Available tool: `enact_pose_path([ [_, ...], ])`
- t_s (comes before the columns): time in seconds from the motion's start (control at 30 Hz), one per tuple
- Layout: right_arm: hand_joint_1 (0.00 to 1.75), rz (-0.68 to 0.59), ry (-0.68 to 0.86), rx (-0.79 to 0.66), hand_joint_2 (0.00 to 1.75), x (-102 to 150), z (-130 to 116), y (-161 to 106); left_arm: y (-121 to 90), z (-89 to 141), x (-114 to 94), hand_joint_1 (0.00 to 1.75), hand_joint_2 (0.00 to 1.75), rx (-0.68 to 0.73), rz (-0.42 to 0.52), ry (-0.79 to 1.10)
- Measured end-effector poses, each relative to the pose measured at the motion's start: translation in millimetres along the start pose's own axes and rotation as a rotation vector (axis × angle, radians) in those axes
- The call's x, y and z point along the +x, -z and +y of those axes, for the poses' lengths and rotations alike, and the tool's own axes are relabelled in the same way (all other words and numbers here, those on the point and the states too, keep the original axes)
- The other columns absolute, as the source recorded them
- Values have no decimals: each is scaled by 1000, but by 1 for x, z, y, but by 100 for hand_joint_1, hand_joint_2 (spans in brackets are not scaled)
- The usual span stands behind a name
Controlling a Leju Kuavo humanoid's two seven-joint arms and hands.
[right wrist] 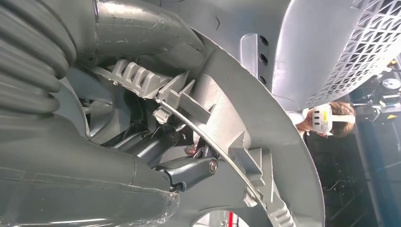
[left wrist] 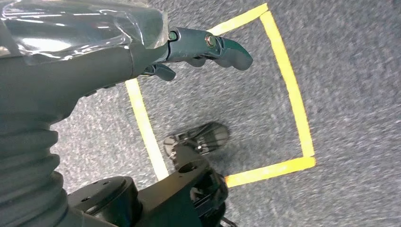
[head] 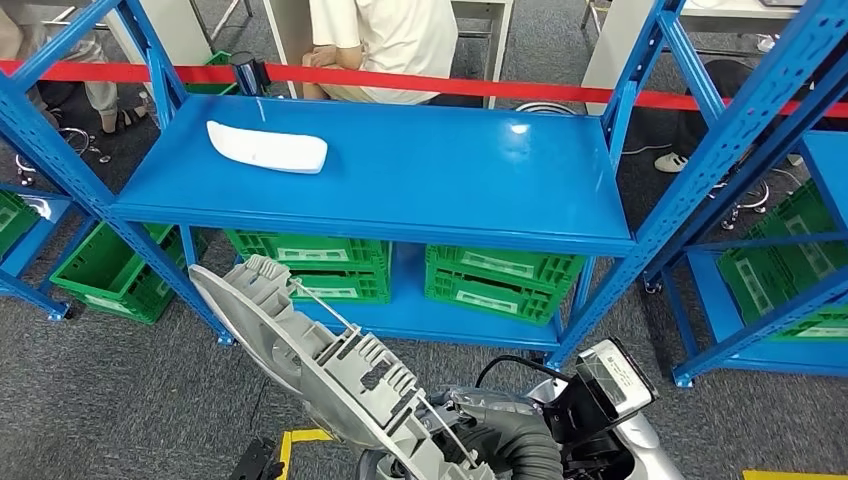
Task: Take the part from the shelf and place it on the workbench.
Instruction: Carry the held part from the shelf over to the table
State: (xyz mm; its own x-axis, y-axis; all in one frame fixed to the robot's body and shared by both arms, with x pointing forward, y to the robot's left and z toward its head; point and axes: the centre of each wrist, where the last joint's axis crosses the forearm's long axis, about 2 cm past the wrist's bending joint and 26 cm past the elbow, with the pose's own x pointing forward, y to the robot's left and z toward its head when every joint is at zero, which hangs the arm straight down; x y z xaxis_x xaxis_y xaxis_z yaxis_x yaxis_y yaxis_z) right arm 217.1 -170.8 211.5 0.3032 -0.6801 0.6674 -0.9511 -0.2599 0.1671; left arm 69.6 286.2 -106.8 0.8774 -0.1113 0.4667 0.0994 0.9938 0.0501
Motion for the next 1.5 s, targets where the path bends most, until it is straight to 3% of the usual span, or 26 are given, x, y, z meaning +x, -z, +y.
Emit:
enact_pose_path([
  [1.5,175,-53,-91,14,175,1,-1,1,3,18,11,0,175,31,-24,89],
])
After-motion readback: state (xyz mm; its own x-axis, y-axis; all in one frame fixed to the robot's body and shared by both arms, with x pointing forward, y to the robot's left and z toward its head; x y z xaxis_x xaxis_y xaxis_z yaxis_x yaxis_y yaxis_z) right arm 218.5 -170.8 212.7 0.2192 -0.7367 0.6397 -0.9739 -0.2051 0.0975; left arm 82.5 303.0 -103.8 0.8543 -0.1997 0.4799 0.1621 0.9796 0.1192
